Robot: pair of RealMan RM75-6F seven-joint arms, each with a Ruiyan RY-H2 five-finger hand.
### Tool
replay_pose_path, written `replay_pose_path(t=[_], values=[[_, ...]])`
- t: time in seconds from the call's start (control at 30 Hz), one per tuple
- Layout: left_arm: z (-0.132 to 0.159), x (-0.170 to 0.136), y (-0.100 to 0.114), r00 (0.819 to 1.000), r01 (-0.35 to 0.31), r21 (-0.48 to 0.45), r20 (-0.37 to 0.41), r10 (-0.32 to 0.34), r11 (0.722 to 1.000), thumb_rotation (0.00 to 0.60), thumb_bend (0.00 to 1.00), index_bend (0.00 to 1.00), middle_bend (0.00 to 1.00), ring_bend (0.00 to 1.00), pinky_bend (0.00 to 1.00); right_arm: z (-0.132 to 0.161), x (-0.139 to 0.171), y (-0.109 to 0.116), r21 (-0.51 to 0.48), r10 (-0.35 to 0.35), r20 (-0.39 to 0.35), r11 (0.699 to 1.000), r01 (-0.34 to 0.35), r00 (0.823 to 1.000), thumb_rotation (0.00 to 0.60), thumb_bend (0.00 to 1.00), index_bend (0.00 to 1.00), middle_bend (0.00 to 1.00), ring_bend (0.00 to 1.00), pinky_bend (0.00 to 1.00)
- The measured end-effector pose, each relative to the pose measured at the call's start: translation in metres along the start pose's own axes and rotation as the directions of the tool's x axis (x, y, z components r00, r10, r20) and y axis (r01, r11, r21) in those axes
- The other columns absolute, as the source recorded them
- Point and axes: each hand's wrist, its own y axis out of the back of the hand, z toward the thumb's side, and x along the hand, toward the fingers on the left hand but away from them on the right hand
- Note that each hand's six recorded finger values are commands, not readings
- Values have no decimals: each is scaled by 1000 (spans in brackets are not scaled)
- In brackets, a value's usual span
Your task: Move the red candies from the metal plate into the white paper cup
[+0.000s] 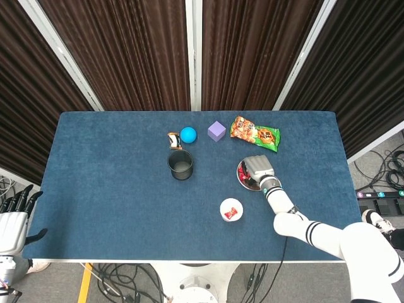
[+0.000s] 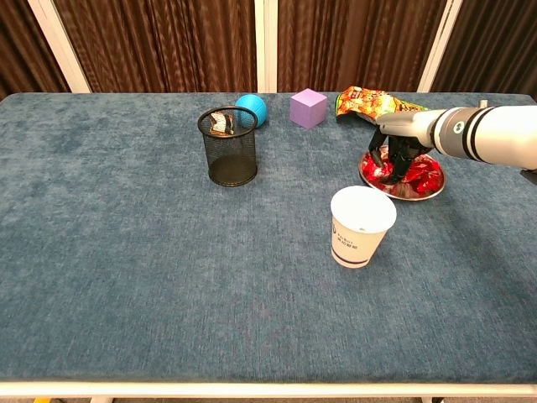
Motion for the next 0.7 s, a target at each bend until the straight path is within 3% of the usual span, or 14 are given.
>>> replay_pose_path(t=[0.17,0.37,0.47,0.7], values=[[0,0,1,1000,-4,0,2,4,1000,600,1,214,161,140,194,1,8,10,-14,-25,-21,1000,25,999,600,317,662,953,929,1000],[2,0,3,1000,-8,2,5,8,1000,600,1,214,161,140,194,9,43,33,-41,-77,-113,996,73,991,600,317,668,953,929,1000],[3,0,4,1000,-10,3,8,10,1000,600,1,214,161,140,194,19,72,45,-60,-101,-194,994,91,976,600,317,667,953,929,1000],[7,-1,7,1000,-16,8,14,16,1000,600,1,214,161,140,194,42,132,53,-48,-111,-383,994,100,917,600,318,648,952,929,1000]])
